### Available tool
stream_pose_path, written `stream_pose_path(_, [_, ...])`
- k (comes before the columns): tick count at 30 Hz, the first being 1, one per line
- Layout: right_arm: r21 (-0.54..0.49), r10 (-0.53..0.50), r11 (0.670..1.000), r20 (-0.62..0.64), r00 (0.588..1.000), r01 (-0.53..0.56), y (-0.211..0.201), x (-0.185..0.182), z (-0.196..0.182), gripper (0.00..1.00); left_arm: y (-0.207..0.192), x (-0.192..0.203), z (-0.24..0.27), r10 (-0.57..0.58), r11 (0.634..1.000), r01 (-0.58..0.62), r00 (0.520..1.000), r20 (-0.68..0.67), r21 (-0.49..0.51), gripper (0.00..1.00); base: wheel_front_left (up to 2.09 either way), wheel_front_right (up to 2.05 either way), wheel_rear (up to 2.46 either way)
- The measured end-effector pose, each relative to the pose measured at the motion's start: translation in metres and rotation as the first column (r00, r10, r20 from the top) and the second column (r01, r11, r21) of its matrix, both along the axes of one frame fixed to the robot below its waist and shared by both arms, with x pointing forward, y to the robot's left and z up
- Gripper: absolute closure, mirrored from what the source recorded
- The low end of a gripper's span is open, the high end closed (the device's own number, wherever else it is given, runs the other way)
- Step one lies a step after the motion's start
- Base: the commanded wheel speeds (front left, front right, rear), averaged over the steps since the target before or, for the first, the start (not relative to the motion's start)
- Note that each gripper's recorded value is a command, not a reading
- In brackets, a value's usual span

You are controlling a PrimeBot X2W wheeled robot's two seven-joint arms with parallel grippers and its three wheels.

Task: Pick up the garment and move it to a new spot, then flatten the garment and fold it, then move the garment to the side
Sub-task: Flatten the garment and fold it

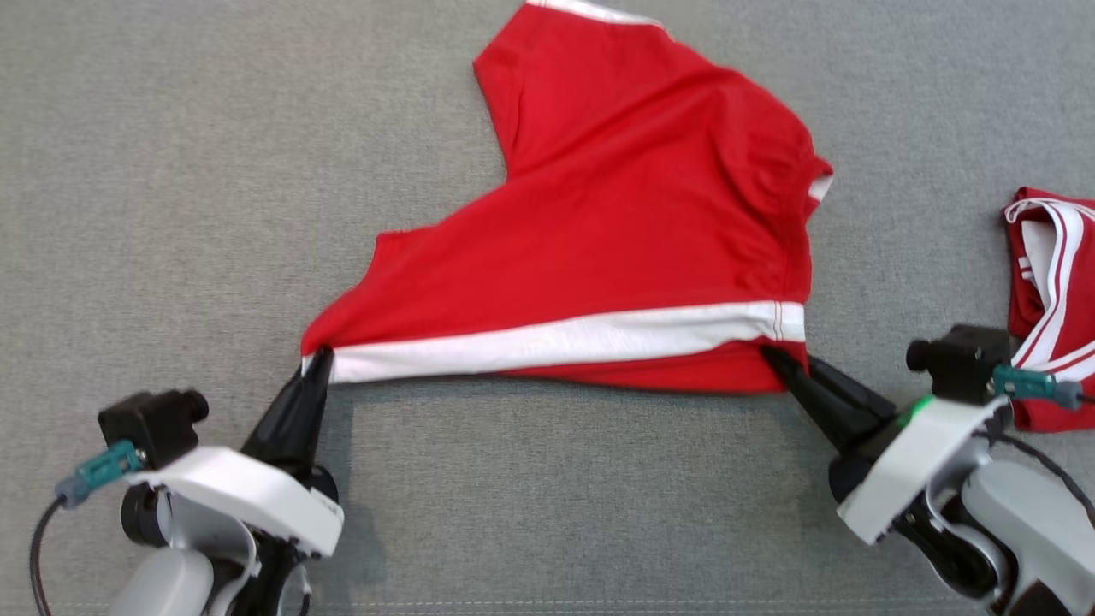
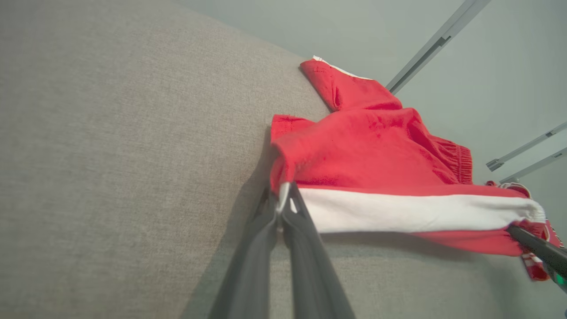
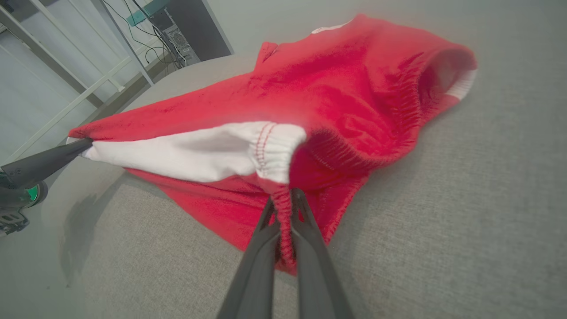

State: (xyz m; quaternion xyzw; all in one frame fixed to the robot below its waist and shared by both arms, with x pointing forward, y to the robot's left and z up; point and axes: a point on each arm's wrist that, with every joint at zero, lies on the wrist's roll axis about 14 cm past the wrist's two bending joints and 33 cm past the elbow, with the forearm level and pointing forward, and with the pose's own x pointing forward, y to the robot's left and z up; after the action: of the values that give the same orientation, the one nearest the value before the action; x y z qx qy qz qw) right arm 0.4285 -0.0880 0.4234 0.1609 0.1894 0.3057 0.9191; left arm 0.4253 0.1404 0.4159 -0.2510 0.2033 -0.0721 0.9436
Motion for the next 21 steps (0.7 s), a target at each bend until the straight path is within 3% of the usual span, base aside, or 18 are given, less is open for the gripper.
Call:
stream_pose_path(14, [-0.033,0.008,0.999,-0.046,0.999,-0.009,-0.007,-0.063,-0.016,1.0,-0.001,-0.079,-0.004,0.061,0.998,-0.063,0.99,-0.13,-0.011,1.0,0.0,0.0,0.0])
stream_pose_path(15, [-0.04,0.013,0.999,-0.05,0.999,-0.015,-0.006,-0.065,-0.018,0.96,-0.001,-0.081,-0.006,0.061,0.998,-0.062,0.989,-0.135,-0.007,1.0,0.0,0.0,0.0])
stream_pose_path(16, [-0.035,0.005,0.999,-0.053,0.999,-0.007,-0.005,-0.067,-0.018,0.6,0.001,-0.082,-0.008,0.069,0.997,-0.071,0.987,-0.143,-0.004,0.95,0.0,0.0,0.0])
stream_pose_path(17, [-0.031,0.002,1.0,-0.061,0.998,-0.004,-0.004,-0.069,-0.018,0.07,0.0,-0.084,-0.01,0.072,0.997,-0.075,0.985,-0.157,-0.009,0.2,0.0,0.0,0.0])
stream_pose_path(18, [-0.028,-0.001,1.0,-0.063,0.998,-0.001,-0.004,-0.071,-0.018,0.0,-0.001,-0.087,-0.013,0.064,0.998,-0.067,0.983,-0.174,-0.011,0.0,0.0,0.0,0.0])
stream_pose_path(21, [-0.027,-0.01,1.0,-0.081,0.997,0.008,-0.006,-0.079,-0.018,0.0,0.002,-0.092,-0.017,0.065,0.998,-0.065,0.98,-0.19,0.007,0.0,0.0,0.0,0.0])
